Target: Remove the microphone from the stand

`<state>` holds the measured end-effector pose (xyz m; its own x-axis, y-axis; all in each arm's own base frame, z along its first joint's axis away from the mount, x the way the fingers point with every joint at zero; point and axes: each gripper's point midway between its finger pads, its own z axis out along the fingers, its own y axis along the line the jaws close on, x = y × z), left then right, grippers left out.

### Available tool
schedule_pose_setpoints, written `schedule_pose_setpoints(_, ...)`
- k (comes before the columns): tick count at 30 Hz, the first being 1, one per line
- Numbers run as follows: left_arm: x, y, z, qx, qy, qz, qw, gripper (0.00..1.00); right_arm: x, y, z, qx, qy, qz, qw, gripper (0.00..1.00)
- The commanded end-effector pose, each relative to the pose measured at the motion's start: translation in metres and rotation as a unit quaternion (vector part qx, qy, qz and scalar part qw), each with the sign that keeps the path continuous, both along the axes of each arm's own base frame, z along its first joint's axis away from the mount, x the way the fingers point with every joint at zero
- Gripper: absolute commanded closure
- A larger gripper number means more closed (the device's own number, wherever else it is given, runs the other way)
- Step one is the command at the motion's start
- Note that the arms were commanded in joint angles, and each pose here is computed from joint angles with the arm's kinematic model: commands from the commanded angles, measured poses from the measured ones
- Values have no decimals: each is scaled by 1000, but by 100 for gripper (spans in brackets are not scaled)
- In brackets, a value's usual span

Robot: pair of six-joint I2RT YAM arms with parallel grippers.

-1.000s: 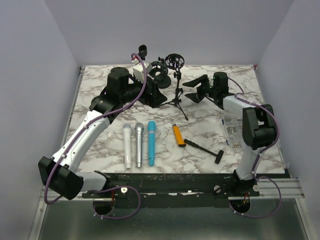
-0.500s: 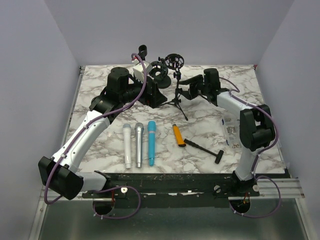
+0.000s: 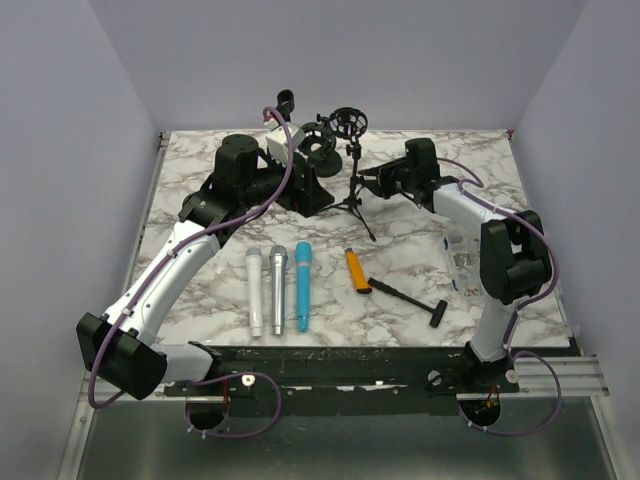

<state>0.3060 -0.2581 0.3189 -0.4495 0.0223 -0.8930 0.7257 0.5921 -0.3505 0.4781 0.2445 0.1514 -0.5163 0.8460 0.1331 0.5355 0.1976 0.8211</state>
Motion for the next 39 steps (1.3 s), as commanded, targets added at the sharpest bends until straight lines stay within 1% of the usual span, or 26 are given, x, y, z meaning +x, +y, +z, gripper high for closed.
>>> schedule_pose_setpoints(1, -5, -1, 18, -9, -23, -7, 1000, 16, -3, -4, 11, -9, -5, -20, 1000, 70)
schedule_pose_setpoints(3, -5, -1, 18, -10, -23, -7, 1000, 16, -4, -3, 13, -10, -6, -21, 1000, 73)
schedule_pose_setpoints(5, -6, -1, 19, -10, -24, -7, 1000, 16, -4, -3, 15, -11, -8, -20, 1000, 73)
schedule_pose_setpoints(14, -7, 0, 22, -14, -27, -8, 1000, 16, -12, 3, 22, -22, -19, -9, 1000, 60)
schedule_pose_setpoints(17, -8, -1, 22, -14, -27, -9, 999, 16, -13, 3, 21, -21, -19, -9, 1000, 59)
schedule_pose_setpoints(23, -7, -1, 22, -14, -27, -8, 1000, 16, -16, 4, 18, -19, -15, -9, 1000, 60)
schedule_pose_setpoints(27, -7, -1, 21, -14, -26, -9, 1000, 15, -20, 3, 17, -21, -15, -6, 1000, 55)
schedule_pose_setpoints(33, -6, -2, 20, -14, -24, -10, 1000, 16, -23, 3, 17, -18, -16, -3, 1000, 54)
schedule_pose_setpoints(39, -7, -1, 20, -14, -24, -10, 1000, 16, -23, 7, 13, -11, -10, 0, 1000, 58)
